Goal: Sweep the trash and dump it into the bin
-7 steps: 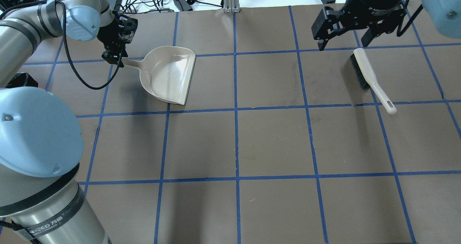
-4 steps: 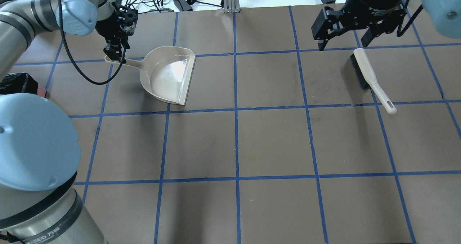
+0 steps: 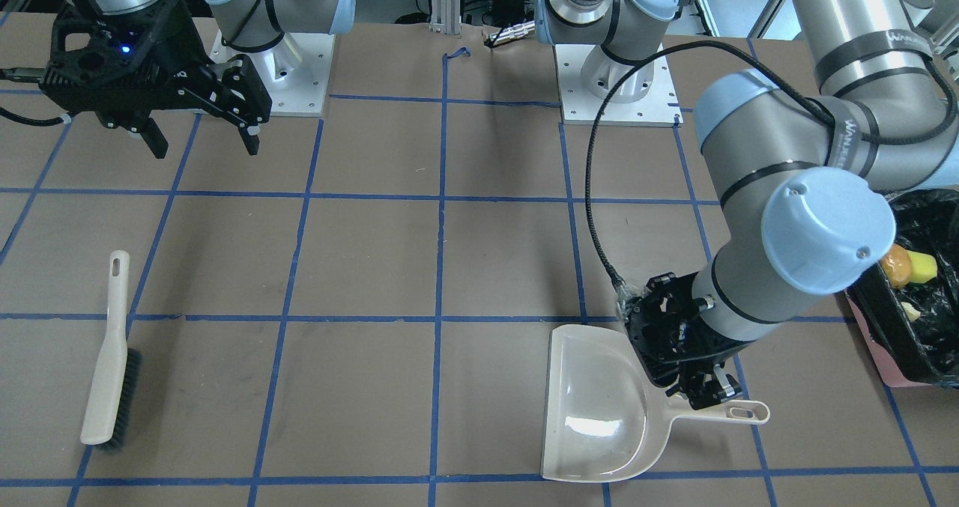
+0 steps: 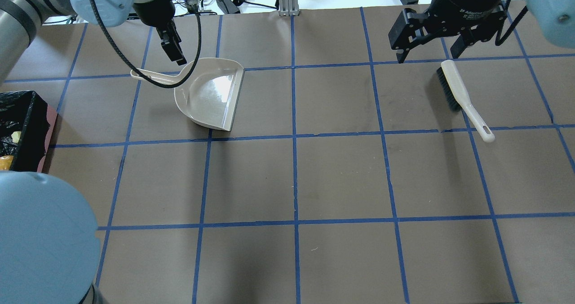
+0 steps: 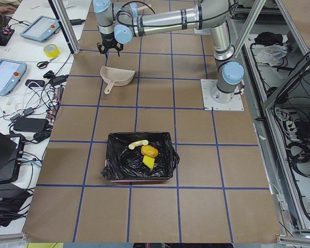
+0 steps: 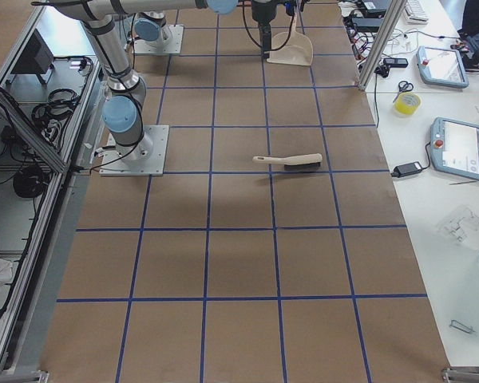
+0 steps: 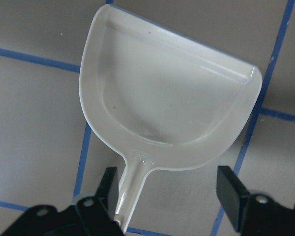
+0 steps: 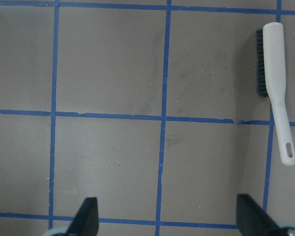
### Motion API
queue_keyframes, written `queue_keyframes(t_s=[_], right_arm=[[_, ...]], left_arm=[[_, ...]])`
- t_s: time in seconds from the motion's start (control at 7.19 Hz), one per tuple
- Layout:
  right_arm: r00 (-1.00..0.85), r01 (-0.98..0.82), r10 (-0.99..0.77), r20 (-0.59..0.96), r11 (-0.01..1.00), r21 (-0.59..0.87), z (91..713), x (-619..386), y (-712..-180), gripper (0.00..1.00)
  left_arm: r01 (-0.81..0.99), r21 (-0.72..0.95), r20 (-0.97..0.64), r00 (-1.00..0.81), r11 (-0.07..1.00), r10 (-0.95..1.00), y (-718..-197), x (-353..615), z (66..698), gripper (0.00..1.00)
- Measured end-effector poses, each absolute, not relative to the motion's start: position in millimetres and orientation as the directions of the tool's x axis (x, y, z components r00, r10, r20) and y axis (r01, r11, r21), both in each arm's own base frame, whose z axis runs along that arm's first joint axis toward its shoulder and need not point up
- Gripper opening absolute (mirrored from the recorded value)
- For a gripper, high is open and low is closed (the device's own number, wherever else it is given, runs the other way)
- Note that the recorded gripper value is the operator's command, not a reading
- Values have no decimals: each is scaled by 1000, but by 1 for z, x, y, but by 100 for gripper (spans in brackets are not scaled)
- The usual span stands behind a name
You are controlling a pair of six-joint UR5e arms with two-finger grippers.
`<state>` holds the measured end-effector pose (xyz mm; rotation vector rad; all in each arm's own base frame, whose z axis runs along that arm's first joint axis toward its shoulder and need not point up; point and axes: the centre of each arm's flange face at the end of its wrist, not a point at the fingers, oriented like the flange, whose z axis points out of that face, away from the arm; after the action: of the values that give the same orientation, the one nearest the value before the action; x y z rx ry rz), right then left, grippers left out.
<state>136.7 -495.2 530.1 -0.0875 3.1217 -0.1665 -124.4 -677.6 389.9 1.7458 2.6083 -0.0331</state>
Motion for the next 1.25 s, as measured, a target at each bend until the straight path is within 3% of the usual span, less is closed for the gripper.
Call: queue_keyframes(t_s=[0.7, 1.25], right_arm=[[-998, -55, -57, -11, 993, -106, 530, 137, -495, 100], [-998, -55, -57, -11, 993, -106, 530, 137, -495, 100]], left_arm=[[657, 16, 36, -754, 754, 656, -575, -141, 507, 78], [442, 46, 42, -897, 896, 440, -496, -132, 524, 79]])
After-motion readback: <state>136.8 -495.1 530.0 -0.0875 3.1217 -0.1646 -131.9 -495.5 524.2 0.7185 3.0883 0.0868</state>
